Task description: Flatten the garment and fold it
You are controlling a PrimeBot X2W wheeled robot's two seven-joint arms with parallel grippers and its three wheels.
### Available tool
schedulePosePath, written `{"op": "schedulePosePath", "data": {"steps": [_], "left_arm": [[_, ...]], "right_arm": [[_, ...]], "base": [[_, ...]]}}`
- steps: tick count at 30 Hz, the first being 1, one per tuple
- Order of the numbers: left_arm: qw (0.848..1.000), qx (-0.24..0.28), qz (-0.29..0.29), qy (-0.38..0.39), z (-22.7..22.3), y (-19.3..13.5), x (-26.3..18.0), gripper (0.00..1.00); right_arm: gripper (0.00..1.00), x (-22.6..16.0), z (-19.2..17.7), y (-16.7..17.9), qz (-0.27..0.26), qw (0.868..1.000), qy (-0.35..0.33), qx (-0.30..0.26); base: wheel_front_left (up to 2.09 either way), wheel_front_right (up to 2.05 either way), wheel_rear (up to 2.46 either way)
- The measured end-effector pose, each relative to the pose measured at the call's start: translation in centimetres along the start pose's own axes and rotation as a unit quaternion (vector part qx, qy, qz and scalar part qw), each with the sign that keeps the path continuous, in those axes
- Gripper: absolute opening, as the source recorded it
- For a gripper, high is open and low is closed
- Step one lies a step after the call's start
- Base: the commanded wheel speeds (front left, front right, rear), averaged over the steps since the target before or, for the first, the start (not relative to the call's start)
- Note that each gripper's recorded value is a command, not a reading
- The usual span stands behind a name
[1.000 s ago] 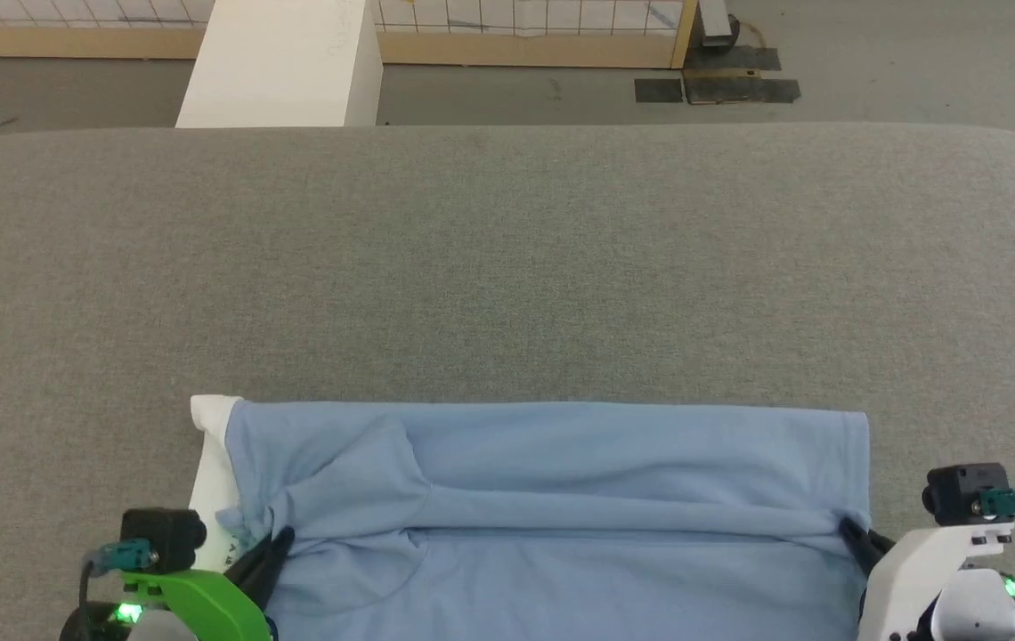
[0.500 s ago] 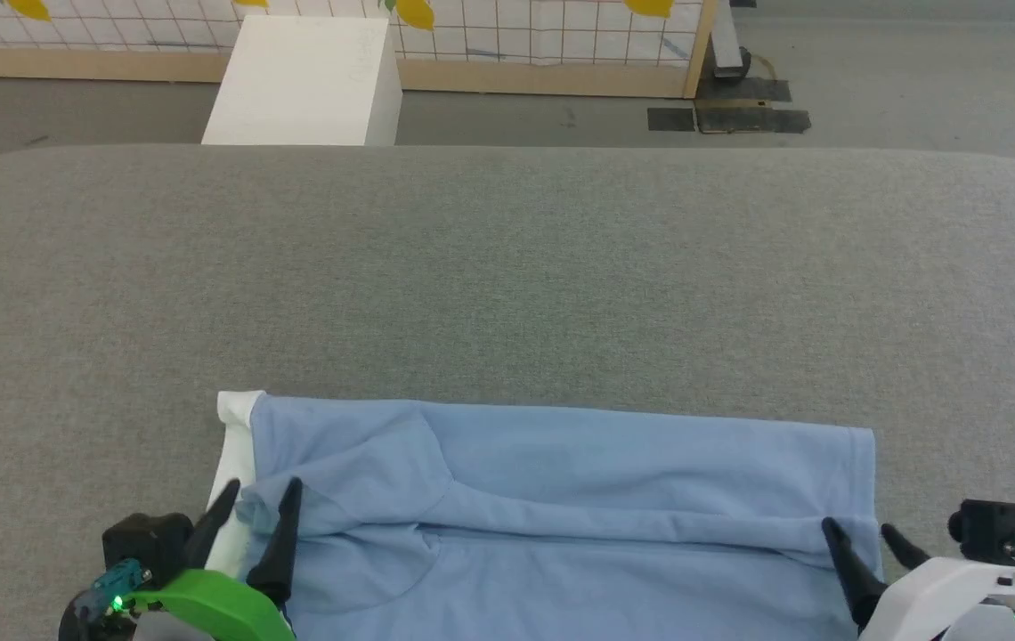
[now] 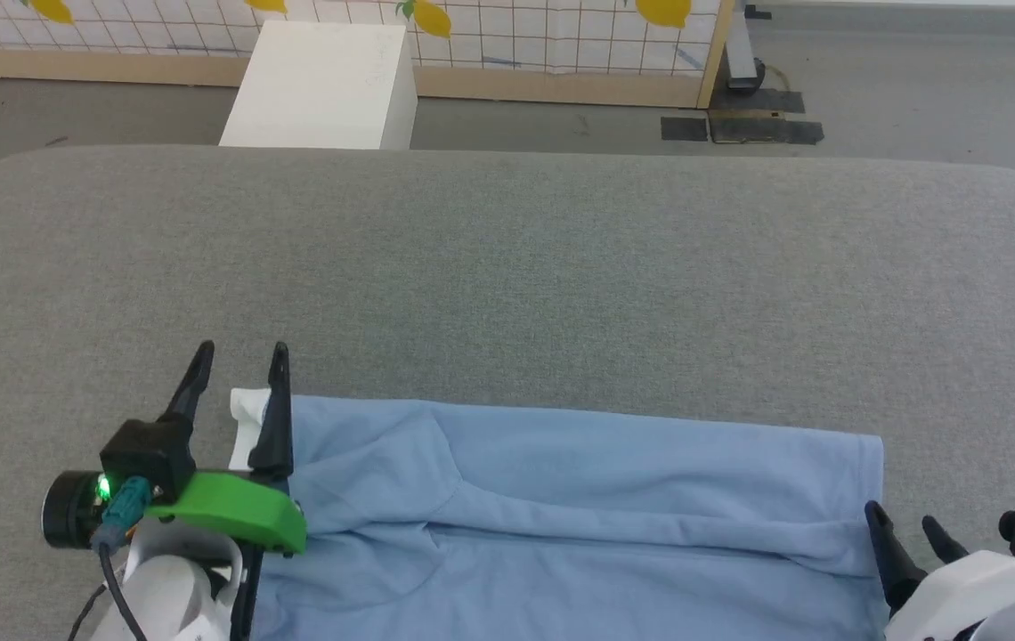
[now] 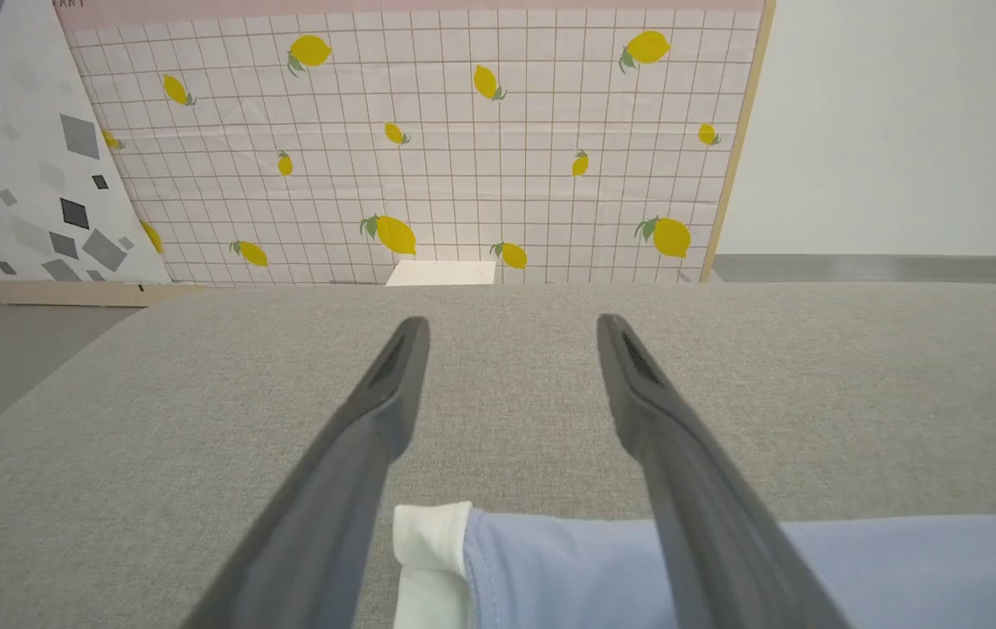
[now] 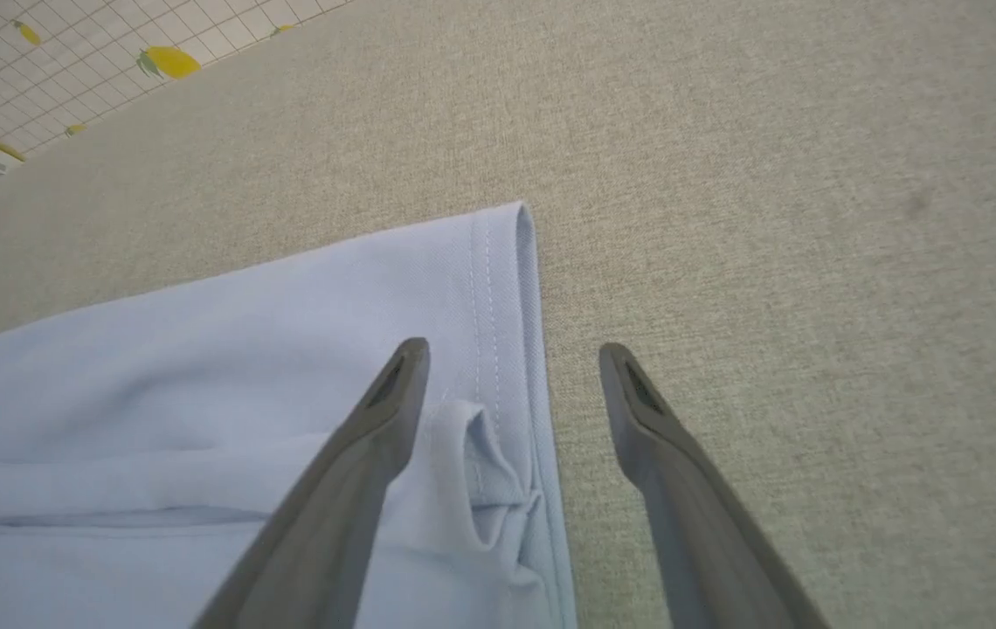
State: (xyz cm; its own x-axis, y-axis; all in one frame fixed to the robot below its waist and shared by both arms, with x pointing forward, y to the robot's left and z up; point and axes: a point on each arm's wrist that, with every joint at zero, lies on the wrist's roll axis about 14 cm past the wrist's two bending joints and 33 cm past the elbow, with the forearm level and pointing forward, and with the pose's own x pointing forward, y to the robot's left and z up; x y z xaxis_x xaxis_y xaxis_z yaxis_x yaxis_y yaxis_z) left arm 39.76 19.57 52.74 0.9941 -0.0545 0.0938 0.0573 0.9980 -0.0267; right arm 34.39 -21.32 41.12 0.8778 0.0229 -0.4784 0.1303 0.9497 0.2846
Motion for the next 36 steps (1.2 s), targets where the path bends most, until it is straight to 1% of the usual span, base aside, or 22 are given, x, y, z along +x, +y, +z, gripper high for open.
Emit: {"op": "schedulePosePath", "data": {"steps": [5,8,15,17,18,19,20,24,29,32,36], "left_arm": [[1.000,-0.010,0.016,-0.018,0.8,0.4,0.6,1.00],[1.000,-0.011,0.016,-0.020,0.7,0.3,0.8,1.00],[1.000,-0.012,0.011,-0.014,0.1,0.0,0.8,1.00],[1.000,-0.012,0.012,-0.013,0.0,0.1,0.7,1.00],[1.000,-0.013,0.012,-0.013,0.0,0.2,0.7,1.00],[1.000,-0.013,0.013,-0.013,0.0,0.2,0.7,1.00],[1.000,-0.014,0.014,-0.013,0.0,0.3,0.7,1.00],[1.000,-0.017,0.014,-0.013,-0.1,0.3,0.7,1.00],[1.000,-0.020,0.018,-0.012,-0.3,0.4,0.7,1.00],[1.000,-0.021,0.018,-0.011,-0.3,0.4,0.8,1.00],[1.000,-0.018,0.019,-0.010,-0.5,0.4,0.8,1.00]], "right_arm": [[1.00,0.6,-3.0,-0.9,-0.014,0.997,0.065,0.029],[1.00,1.2,-3.7,-0.9,-0.014,0.996,0.084,0.035],[1.00,1.9,-5.1,0.2,0.005,0.989,0.148,0.012],[0.44,1.8,-5.3,0.5,0.010,0.986,0.168,0.002],[0.35,1.7,-5.3,0.6,0.013,0.985,0.173,-0.002],[0.07,1.6,-5.3,0.7,0.014,0.984,0.178,-0.004],[0.00,1.5,-5.4,0.8,0.016,0.983,0.181,-0.007],[0.00,0.7,-5.7,1.8,0.027,0.983,0.184,-0.008],[0.00,0.4,-4.7,1.6,0.022,0.987,0.157,-0.010],[0.00,0.3,-3.3,0.4,0.000,0.991,0.130,-0.009],[0.00,-0.1,-1.2,-3.3,-0.060,0.993,0.096,-0.021]], "base": [[0.00,0.00,0.00],[0.00,0.00,0.00],[0.00,0.00,0.00],[0.00,0.00,0.00],[0.00,0.00,0.00],[0.00,0.00,0.00],[0.00,0.00,0.00],[0.00,0.00,0.00],[0.00,0.00,0.00],[0.00,0.00,0.00],[0.00,0.00,0.00]]}}
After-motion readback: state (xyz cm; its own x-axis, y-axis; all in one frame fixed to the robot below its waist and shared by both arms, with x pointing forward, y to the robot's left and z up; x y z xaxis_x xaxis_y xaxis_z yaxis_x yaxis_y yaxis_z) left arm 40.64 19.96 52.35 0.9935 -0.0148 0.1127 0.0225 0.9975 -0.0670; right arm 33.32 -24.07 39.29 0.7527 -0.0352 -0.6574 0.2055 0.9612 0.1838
